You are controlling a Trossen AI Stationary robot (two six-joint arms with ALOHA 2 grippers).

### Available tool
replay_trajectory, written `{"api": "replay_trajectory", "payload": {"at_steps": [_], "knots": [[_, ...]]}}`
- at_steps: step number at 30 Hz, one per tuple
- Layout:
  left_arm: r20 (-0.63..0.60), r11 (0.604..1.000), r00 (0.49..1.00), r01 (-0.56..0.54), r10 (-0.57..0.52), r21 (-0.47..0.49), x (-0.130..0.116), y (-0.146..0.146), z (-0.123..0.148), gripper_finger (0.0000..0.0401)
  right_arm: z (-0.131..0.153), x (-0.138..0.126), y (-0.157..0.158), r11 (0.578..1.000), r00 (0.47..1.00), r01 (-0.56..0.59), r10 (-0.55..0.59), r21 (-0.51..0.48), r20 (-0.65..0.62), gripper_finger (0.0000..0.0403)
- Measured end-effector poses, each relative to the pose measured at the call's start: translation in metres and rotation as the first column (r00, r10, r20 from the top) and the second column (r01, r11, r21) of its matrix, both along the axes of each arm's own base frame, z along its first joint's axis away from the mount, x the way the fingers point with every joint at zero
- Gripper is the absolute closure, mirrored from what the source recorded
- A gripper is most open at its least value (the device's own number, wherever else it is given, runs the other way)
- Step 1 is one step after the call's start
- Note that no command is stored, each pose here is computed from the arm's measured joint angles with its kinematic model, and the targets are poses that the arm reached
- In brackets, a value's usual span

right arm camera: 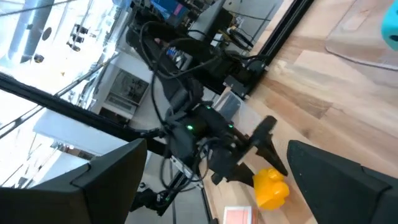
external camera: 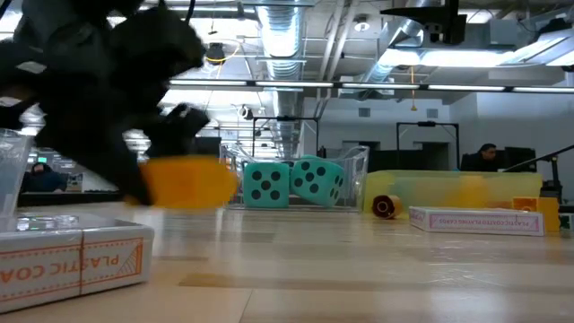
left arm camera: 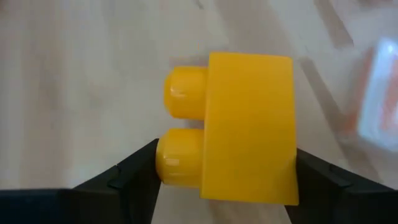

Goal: Pick & Place Toys
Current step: Put the yellow game piece into the yellow bin

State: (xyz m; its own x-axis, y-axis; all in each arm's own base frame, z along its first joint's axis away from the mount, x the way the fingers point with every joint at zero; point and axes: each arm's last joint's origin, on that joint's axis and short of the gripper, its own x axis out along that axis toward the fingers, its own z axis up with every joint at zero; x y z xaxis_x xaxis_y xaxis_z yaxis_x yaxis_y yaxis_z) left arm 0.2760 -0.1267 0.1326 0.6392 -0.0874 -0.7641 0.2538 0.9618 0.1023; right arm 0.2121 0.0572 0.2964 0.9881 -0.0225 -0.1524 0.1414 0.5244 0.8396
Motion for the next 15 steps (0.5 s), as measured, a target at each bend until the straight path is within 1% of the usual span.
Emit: {"api": "replay_trajectory", "payload": {"at_steps": [3,6,10,15], "knots": [[0.084,0.998,0.995,-0.061,0.058,0.032,0.001,0.008,0.018,0.0143,0.000,0.000,-0.001,0.998,0.999,0.050,-0.050,0.022,-0.001,0.0024],[0.192,0.991,0.975,-0.121,0.107,0.062,0.001,0.018,0.041,0.0143,-0.001,0.000,-0.003,0.994,0.995,0.100,-0.100,0.041,-0.001,0.0024],[0.306,0.971,0.931,-0.229,0.200,0.062,-0.001,0.036,0.068,0.0143,-0.003,0.002,-0.004,0.989,0.991,0.132,-0.131,0.071,-0.015,0.0024],[0.413,0.954,0.881,-0.289,0.232,0.080,0.002,0.054,0.098,0.0142,-0.013,0.012,-0.007,0.973,0.984,0.177,-0.170,0.146,-0.056,0.0024]]}}
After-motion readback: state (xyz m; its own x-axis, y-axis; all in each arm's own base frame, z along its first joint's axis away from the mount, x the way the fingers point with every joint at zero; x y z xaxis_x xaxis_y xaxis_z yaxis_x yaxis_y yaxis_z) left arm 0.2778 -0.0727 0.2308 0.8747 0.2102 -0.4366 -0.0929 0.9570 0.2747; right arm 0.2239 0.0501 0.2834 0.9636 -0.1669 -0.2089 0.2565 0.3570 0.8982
